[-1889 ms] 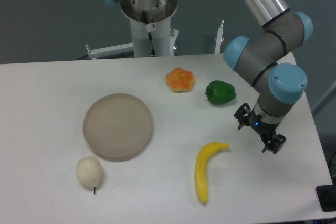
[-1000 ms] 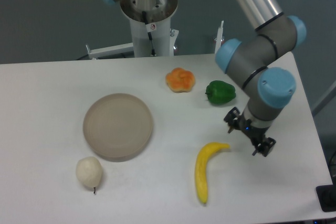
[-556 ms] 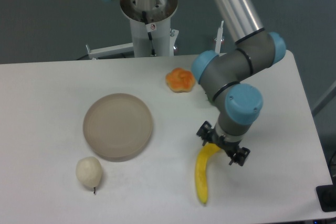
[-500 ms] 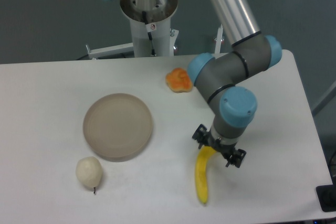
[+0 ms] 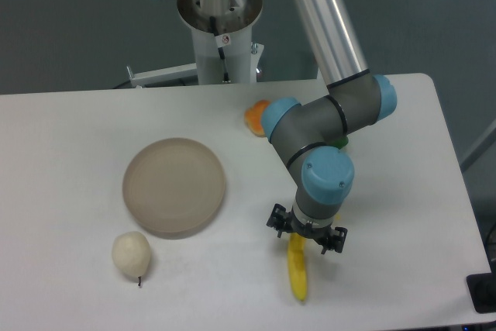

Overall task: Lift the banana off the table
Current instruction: 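Move the gripper over the yellow banana's stem end and lower it, then close the gripper on the banana's stem end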

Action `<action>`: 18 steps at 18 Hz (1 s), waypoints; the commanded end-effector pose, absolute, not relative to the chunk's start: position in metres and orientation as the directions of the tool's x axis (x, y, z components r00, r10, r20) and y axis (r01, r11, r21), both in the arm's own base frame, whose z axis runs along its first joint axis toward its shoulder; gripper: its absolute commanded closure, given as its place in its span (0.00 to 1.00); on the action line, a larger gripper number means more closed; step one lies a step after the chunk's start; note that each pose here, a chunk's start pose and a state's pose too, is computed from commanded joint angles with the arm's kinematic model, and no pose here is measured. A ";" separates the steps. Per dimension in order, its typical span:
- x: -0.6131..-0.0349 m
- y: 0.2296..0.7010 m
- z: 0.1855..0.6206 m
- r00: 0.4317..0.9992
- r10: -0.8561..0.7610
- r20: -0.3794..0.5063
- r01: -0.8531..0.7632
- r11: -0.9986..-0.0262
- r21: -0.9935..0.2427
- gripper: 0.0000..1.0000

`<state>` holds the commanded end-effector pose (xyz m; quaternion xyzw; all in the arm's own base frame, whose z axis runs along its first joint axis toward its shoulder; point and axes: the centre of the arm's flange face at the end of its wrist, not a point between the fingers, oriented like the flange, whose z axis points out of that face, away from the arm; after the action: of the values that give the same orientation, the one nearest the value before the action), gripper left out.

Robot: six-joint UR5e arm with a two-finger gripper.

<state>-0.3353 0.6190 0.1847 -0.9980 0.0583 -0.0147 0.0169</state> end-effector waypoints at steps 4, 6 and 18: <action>-0.331 0.615 0.178 0.993 -0.115 0.040 -0.114 -0.993 -0.031 0.18; -0.332 0.616 0.181 0.993 -0.115 0.033 -0.114 -0.993 -0.039 0.61; -0.365 0.600 0.231 0.993 -0.117 -0.007 -0.117 -0.988 -0.105 0.93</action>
<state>-0.3651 0.5999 0.2311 -0.9969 0.0588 0.0005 0.0525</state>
